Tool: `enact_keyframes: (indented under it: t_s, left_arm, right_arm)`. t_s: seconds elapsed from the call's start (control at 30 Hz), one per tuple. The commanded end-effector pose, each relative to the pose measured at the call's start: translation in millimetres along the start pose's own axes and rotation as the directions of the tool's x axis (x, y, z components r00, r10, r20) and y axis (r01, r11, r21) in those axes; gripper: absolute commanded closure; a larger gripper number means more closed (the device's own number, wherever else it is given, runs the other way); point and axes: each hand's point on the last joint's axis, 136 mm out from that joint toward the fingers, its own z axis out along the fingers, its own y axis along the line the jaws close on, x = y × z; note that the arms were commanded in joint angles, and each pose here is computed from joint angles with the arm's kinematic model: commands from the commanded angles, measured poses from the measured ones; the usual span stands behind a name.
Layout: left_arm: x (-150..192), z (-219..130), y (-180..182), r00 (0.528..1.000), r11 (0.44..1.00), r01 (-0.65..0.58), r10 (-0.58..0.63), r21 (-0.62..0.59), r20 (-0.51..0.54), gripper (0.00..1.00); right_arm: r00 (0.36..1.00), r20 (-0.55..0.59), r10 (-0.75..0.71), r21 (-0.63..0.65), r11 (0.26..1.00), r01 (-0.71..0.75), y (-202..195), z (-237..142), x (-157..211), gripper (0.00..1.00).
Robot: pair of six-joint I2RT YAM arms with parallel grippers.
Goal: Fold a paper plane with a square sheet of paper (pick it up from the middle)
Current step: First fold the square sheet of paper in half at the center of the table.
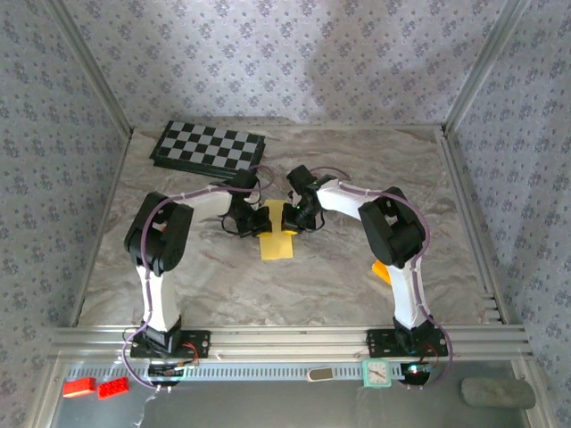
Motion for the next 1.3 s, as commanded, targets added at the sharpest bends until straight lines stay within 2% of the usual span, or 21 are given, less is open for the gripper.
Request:
enact_keyframes:
  t_s: [0.0, 0.1, 0.33, 0.47, 0.57, 0.93, 1.13, 1.27]
  left_arm:
    - [5.3, -12.9, 52.8, 0.999, 0.989, 0.052, -0.052, -0.140, 0.003, 1.00]
    - [2.3, -27.2, 46.5, 0.998, 0.992, 0.055, -0.053, -0.113, 0.025, 1.00]
    - [-7.9, -55.1, -2.7, 0.992, 0.998, 0.040, -0.046, 0.048, 0.119, 1.00]
    - [-3.7, -42.1, -30.0, 0.994, 0.989, 0.038, -0.053, 0.143, 0.101, 1.00]
    - [3.2, -23.5, -35.1, 0.997, 0.989, 0.044, -0.053, 0.139, 0.063, 1.00]
    - [30.0, 7.2, 30.5, 0.996, 0.994, 0.088, -0.087, -0.059, 0.014, 1.00]
    - [43.2, -11.4, 72.0, 0.990, 0.985, 0.143, -0.140, -0.100, 0.032, 1.00]
    - [38.1, -27.6, 62.1, 0.990, 0.990, 0.132, -0.130, -0.045, 0.054, 1.00]
  right_arm:
    - [0.978, -0.153, 0.142, 0.440, 0.896, -0.061, -124.8, 39.6, 57.0, 0.93]
    - [0.979, -0.148, 0.138, 0.436, 0.898, -0.061, -123.7, 39.1, 56.0, 0.93]
    - [0.980, -0.146, 0.134, 0.421, 0.905, -0.061, -121.7, 40.1, 56.0, 0.93]
    - [0.980, -0.146, 0.134, 0.421, 0.905, -0.061, -123.1, 40.9, 57.4, 0.94]
    - [0.980, -0.144, 0.134, 0.419, 0.906, -0.062, -122.9, 41.9, 56.9, 0.94]
    - [0.980, -0.145, 0.138, 0.414, 0.908, -0.066, -123.9, 43.0, 56.6, 0.94]
    - [0.980, -0.144, 0.140, 0.413, 0.908, -0.069, -124.2, 42.9, 55.4, 0.94]
    - [0.980, -0.143, 0.140, 0.413, 0.908, -0.069, -124.4, 43.1, 55.2, 0.94]
